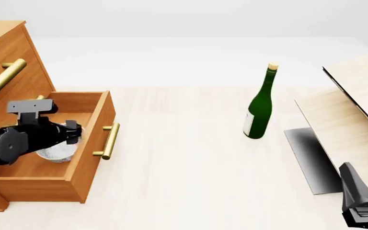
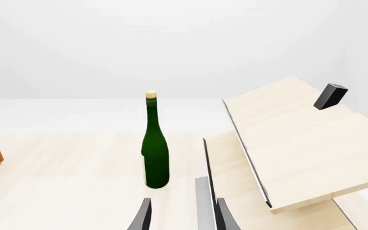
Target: Put the bowl in the bottom drawer of the cabinet.
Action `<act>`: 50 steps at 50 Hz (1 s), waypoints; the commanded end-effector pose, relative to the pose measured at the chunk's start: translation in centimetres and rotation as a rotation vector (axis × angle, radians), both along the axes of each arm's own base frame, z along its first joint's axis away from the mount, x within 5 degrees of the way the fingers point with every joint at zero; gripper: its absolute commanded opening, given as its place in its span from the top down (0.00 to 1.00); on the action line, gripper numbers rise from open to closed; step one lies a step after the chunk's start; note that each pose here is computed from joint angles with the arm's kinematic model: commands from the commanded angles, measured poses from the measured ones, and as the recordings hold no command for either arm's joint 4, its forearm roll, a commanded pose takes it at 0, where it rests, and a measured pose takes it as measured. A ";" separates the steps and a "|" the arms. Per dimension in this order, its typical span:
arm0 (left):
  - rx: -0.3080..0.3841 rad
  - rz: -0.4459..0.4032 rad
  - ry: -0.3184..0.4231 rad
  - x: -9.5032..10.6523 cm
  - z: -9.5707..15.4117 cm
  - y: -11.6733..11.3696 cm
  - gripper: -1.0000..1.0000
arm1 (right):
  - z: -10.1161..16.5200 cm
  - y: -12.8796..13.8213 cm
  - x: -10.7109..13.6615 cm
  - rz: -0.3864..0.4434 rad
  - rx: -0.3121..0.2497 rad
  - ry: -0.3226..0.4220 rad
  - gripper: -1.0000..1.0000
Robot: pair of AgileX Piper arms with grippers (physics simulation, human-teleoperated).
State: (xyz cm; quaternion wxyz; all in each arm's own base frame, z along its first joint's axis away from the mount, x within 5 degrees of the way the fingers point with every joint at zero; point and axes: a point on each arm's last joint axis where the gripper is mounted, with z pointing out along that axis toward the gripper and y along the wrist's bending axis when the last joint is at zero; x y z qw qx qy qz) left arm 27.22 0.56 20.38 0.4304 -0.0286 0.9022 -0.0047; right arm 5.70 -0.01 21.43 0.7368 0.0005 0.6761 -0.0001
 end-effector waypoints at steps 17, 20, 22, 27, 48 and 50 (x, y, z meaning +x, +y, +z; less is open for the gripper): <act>0.013 0.049 -0.087 -1.1 1.0 1.4 0.00 | 0.0 0.0 0.0 0.000 0.000 0.000 0.00; 0.006 0.034 -0.093 -1.0 1.9 0.9 0.00 | 0.0 0.0 0.0 0.000 0.000 0.000 0.00; 0.000 0.030 -0.097 -0.9 1.7 0.7 0.00 | 0.0 0.0 0.0 0.000 0.000 0.000 0.00; -0.026 0.015 -0.129 -1.0 2.8 -0.2 0.00 | 0.0 0.0 0.0 0.000 0.000 0.000 0.00; -0.062 -0.077 -0.260 -2.5 6.6 -2.8 0.00 | 0.0 0.0 0.0 0.000 0.000 0.000 0.00; -0.063 -0.096 -0.279 -2.6 7.3 -3.2 0.00 | 0.0 0.0 0.0 0.000 0.000 0.000 0.00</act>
